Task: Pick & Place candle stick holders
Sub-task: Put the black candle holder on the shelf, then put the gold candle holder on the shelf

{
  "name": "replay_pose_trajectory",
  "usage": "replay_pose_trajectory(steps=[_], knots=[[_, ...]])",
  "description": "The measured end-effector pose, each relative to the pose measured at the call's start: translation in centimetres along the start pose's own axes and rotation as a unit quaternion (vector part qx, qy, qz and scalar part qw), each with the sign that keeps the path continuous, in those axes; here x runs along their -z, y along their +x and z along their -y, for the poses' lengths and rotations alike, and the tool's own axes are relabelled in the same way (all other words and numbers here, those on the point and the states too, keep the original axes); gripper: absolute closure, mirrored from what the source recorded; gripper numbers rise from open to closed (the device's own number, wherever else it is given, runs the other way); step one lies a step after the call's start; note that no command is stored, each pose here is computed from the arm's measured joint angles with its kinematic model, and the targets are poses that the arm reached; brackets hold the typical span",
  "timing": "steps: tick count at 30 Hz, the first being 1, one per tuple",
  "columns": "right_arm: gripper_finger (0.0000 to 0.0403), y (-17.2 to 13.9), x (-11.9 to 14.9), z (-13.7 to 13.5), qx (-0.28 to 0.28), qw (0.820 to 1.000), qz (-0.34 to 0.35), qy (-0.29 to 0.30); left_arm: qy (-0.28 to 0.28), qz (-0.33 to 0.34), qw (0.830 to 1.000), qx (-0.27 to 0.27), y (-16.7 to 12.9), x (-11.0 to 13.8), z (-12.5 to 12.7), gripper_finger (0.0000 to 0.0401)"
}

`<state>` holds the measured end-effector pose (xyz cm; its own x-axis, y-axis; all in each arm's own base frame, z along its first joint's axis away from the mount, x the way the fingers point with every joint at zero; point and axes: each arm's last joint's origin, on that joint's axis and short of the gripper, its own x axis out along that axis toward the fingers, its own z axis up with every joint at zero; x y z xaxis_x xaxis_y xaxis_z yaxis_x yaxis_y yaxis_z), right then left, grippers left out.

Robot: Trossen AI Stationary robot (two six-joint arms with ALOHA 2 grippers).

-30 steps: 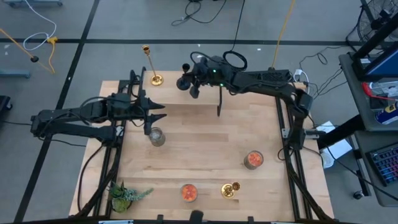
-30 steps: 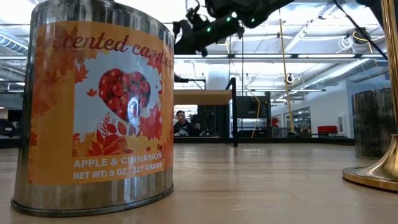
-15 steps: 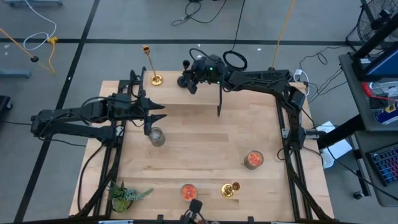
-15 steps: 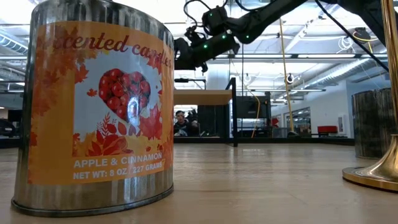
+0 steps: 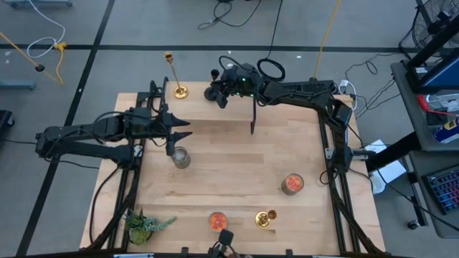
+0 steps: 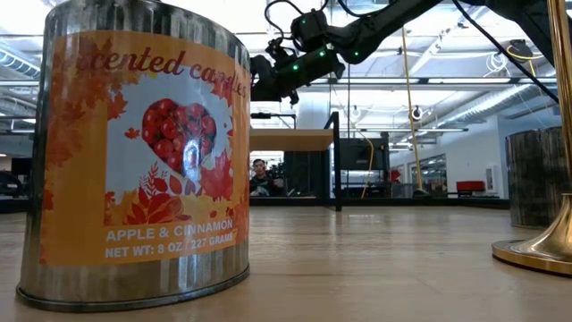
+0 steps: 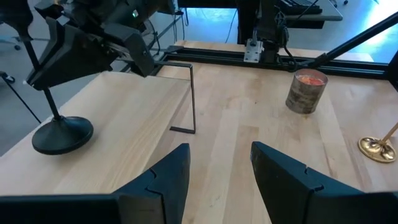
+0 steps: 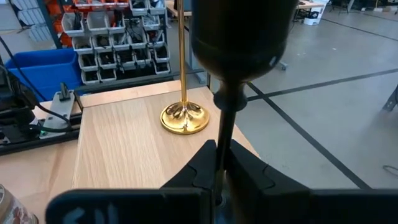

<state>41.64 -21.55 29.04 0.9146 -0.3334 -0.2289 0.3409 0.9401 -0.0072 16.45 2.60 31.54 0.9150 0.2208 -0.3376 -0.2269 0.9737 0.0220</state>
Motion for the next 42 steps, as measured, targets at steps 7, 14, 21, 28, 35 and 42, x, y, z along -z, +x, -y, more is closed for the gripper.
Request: replay_pose_trajectory(steps=[7, 14, 21, 28, 35, 42], knots=[[0.0383, 0.1, 1.0, 0.2, 0.003, 1.000, 0.011, 0.003, 0.000, 0.000, 1.000, 0.000, 0.0, 0.0, 0.0, 0.0224], [0.0378, 0.1, 1.0, 0.2, 0.004, 1.000, 0.019, -0.002, 0.000, 0.000, 1.000, 0.000, 0.0, 0.0, 0.0, 0.0224], [0.0337, 0.1, 1.0, 0.3, 0.008, 1.000, 0.022, -0.004, -0.006, 0.000, 1.000, 0.000, 0.0, 0.0, 0.0, 0.0224], [0.0297, 0.1, 1.0, 0.3, 0.007, 1.000, 0.022, -0.003, -0.010, 0.000, 1.000, 0.000, 0.0, 0.0, 0.0, 0.0224], [0.0272, -0.9, 0.1, -0.8, -0.006, 1.000, 0.007, -0.006, -0.013, 0.000, 1.000, 0.000, 0.0, 0.0, 0.0, 0.0224], [0.0266, -4.3, -2.1, -3.3, -0.034, 0.997, -0.054, -0.032, -0.013, -0.002, 1.000, 0.000, 0.0, 0.0, 0.0, 0.0224]])
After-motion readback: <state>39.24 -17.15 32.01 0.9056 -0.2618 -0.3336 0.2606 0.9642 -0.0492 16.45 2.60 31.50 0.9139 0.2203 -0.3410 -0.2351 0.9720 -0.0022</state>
